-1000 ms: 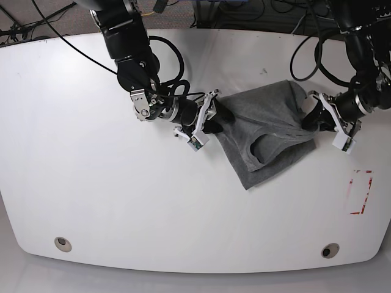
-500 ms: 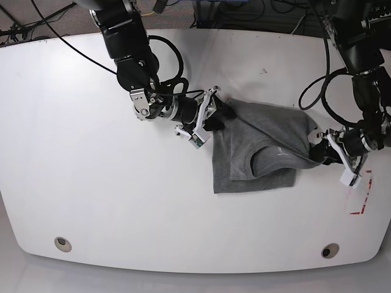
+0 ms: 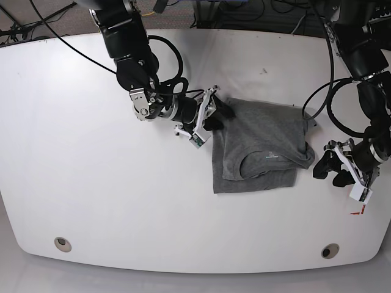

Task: Fold the T-shirt properly
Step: 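Release the shirt with the left gripper and pull it back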

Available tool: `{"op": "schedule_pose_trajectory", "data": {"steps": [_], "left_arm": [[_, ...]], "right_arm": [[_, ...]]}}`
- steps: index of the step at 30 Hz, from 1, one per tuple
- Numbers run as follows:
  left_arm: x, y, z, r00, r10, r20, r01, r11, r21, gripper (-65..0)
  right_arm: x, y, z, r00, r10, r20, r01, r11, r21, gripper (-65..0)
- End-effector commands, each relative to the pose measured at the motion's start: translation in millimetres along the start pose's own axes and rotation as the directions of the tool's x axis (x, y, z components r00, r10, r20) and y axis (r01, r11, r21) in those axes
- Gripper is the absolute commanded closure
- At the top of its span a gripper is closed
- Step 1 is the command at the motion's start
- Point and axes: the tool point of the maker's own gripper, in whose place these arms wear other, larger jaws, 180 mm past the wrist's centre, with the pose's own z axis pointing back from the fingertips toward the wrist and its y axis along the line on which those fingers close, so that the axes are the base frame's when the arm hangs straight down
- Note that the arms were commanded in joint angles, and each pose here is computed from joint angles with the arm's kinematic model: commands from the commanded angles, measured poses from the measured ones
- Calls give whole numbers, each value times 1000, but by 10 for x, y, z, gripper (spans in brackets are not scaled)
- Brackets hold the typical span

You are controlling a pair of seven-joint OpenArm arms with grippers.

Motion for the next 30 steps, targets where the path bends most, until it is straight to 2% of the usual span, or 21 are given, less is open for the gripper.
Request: {"op": "schedule_pose_trajectory", "data": {"steps": [1,9,17,19,24,30], "left_arm": [[145,-50,146,997,-67,49,67,998,17,-388],[-279,-413,279,990,-133,-34,133,991,-8,-388],[-809,-705,261,988,-81,-132,72,995,-73,-385],[-879,-713,260,987,-70,-148,59,995,-77,-385],[-941,-788,202,990,-22,-143,9,996,-88,-385],[-999,-830,94,986,-8,-164,0,999,-50,-385]], "right_arm": [[227,24,75,998,57,40,-57,998,-14,-289],[598,99,226,982,182,44,-181,983,-38,-289],[1025,-18,283,962,266,62,-261,962,-75,-292],[1107,-73,256,962,266,63,-261,962,-81,-306],[1263,-317,121,975,217,40,-213,972,-100,-420],[1414,-493,98,977,211,42,-205,972,-114,-417]]}}
